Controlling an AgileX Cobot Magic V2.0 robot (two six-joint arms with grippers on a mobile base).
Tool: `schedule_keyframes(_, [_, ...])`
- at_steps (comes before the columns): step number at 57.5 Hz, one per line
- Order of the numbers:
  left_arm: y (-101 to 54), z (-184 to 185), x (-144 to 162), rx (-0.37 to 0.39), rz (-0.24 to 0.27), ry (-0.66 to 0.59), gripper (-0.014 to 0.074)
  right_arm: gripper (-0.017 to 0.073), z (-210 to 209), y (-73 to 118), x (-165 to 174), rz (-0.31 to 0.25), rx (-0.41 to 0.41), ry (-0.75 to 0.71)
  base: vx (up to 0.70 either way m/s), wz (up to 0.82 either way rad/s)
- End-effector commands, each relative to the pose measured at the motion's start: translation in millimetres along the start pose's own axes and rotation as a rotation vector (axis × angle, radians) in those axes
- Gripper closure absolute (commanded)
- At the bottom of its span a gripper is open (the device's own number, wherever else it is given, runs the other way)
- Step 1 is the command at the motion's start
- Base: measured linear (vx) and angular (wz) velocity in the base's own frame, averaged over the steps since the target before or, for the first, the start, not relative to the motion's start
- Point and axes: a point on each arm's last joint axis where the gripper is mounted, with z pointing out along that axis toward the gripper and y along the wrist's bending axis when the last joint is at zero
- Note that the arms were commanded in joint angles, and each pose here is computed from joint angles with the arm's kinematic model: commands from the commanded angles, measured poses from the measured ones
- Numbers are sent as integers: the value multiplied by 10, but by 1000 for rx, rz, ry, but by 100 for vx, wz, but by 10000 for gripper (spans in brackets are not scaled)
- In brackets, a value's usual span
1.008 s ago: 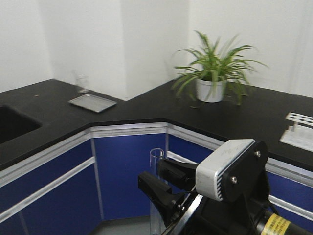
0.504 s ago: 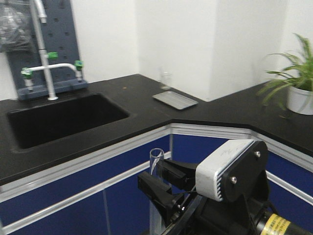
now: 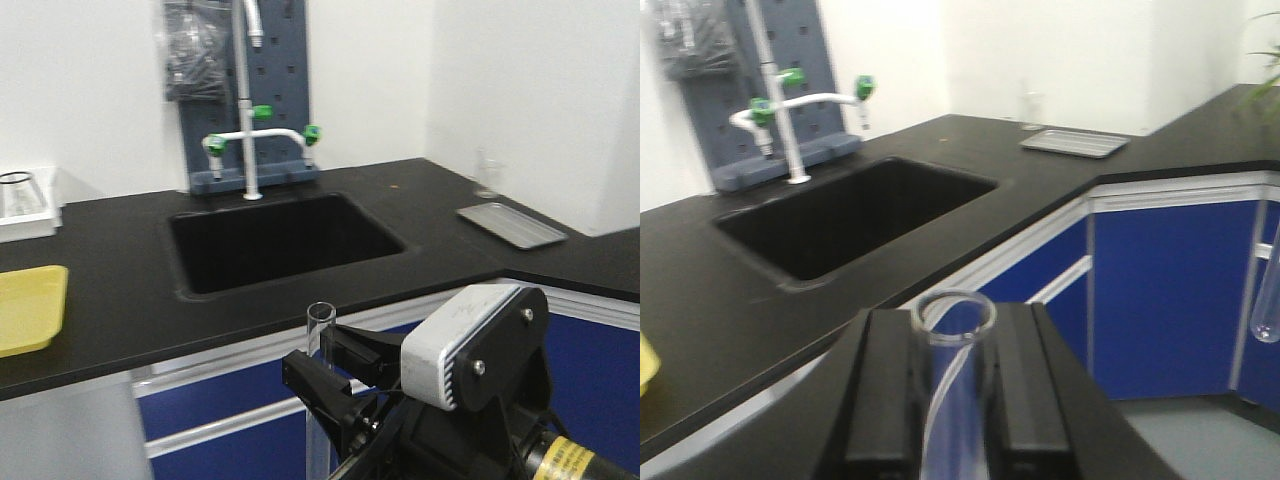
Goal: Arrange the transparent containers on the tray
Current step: 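Drive the base to the counter with the yellow tray, holding both tubes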
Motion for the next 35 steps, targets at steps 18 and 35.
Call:
schedule_keyframes(18, [-16, -21, -164, 18, -3, -109, 427, 330, -47, -6, -250, -17, 4, -141, 17, 54])
schedule_keyframes(35, [-16, -21, -164, 18, -3, -109, 427, 330, -47, -6, -250, -17, 4, -141, 20, 58])
